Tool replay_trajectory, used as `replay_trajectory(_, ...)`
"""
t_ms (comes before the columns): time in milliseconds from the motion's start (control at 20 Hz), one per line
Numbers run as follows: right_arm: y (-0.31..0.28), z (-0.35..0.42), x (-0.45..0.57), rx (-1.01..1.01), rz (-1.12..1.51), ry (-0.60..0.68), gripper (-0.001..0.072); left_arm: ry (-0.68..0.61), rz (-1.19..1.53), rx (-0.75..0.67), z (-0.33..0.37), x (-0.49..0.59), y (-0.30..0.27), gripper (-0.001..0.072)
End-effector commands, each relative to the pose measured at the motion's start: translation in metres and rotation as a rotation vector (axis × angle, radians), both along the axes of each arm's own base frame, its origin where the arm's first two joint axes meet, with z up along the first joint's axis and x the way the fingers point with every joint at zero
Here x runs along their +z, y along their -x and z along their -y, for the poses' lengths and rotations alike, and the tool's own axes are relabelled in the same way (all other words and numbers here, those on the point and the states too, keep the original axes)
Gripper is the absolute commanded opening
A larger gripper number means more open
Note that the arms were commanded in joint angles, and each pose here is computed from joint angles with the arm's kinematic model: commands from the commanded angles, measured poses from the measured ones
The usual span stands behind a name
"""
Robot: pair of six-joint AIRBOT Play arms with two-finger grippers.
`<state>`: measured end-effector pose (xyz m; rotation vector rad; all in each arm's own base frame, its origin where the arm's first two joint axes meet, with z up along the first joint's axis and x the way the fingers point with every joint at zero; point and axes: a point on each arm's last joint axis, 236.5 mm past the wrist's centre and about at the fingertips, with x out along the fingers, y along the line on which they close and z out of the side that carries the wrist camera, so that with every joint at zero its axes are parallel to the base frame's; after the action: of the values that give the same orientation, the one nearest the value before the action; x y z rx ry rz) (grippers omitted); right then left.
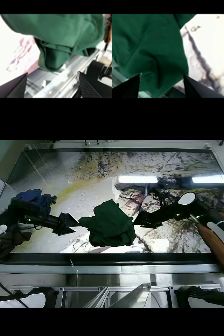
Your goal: Fold the shirts.
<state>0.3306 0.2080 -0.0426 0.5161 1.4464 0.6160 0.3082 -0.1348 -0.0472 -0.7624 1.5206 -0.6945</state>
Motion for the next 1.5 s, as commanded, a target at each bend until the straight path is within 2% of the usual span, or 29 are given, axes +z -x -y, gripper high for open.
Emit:
replay_trajectory(0,0.0,-0.013,-0.017,-0.003,-0.047,-0.045,0.0592,-0.011,0.005,0.013,0.021,-0.029,-0.003,0.0696)
replay_trajectory(100,-0.005,-0.028,-0.011,-0.02,-0.052,-0.127,0.0591,-0.017,0.047,-0.061,0.045,-0.032,-0.027,0.0695)
replay_trajectory(200,-0.002,-0.032,-0.012,-0.01,-0.056,-0.13,0.059,-0.019,0.063,-0.084,0.058,-0.032,-0.044,0.0693)
replay_trajectory(250,0.0,-0.035,-0.013,-0.001,-0.062,-0.129,0.0591,-0.019,0.074,-0.093,0.063,-0.031,-0.053,0.0628)
replay_trajectory(350,0.005,-0.04,-0.015,0.017,-0.065,-0.125,0.0591,-0.014,0.107,-0.119,0.073,-0.026,-0.067,0.0307)
replay_trajectory(400,0.007,-0.043,-0.015,0.029,-0.063,-0.125,0.0591,-0.009,0.131,-0.139,0.079,-0.02,-0.072,0.0043)
replay_trajectory(450,0.01,-0.046,-0.015,0.042,-0.061,-0.124,0.059,-0.006,0.162,-0.155,0.085,-0.011,-0.079,0.0025)
replay_trajectory(500,0.012,-0.049,-0.016,0.061,-0.051,-0.124,0.0525,-0.002,0.192,-0.168,0.09,-0.002,-0.084,0.0026)
replay_trajectory(550,0.013,-0.051,-0.016,0.073,-0.046,-0.125,0.0346,0.005,0.219,-0.185,0.095,0.008,-0.088,0.0026)
replay_trajectory(600,0.015,-0.053,-0.013,0.092,-0.033,-0.138,0.0101,0.013,0.236,-0.199,0.099,0.019,-0.091,0.0026)
replay_trajectory(650,0.016,-0.058,-0.005,0.108,-0.028,-0.178,0.0021,0.023,0.263,-0.213,0.1,0.036,-0.093,0.0026)
replay_trajectory(750,0.016,-0.065,0.027,0.129,0.011,-0.294,0.002,0.036,0.359,-0.226,0.098,0.08,-0.098,0.0026)
replay_trajectory(850,0.002,-0.065,0.09,0.096,0.125,-0.468,0.0021,0.048,0.489,-0.234,0.092,0.146,-0.093,0.0026)
replay_trajectory(1000,0.001,-0.04,0.248,0.082,0.49,-0.772,0.0021,0.111,0.768,-0.262,0.091,0.28,-0.051,0.0026)
replay_trajectory(1100,0.032,-0.018,0.344,0.096,0.771,-0.862,0.0021,0.096,0.949,-0.273,0.088,0.354,-0.008,0.0028)
replay_trajectory(1200,0.071,-0.002,0.411,0.076,1.029,-0.815,0.0021,0.076,1.118,-0.255,0.084,0.414,0.033,0.003)
replay_trajectory(1300,0.083,0.008,0.437,-0.006,1.195,-0.694,0.002,-0.003,1.186,-0.214,0.073,0.436,0.049,0.0031)
replay_trajectory(1450,0.045,0.025,0.398,-0.146,1.125,-0.449,0.0021,-0.181,1.104,-0.187,0.049,0.398,0.016,0.0034)
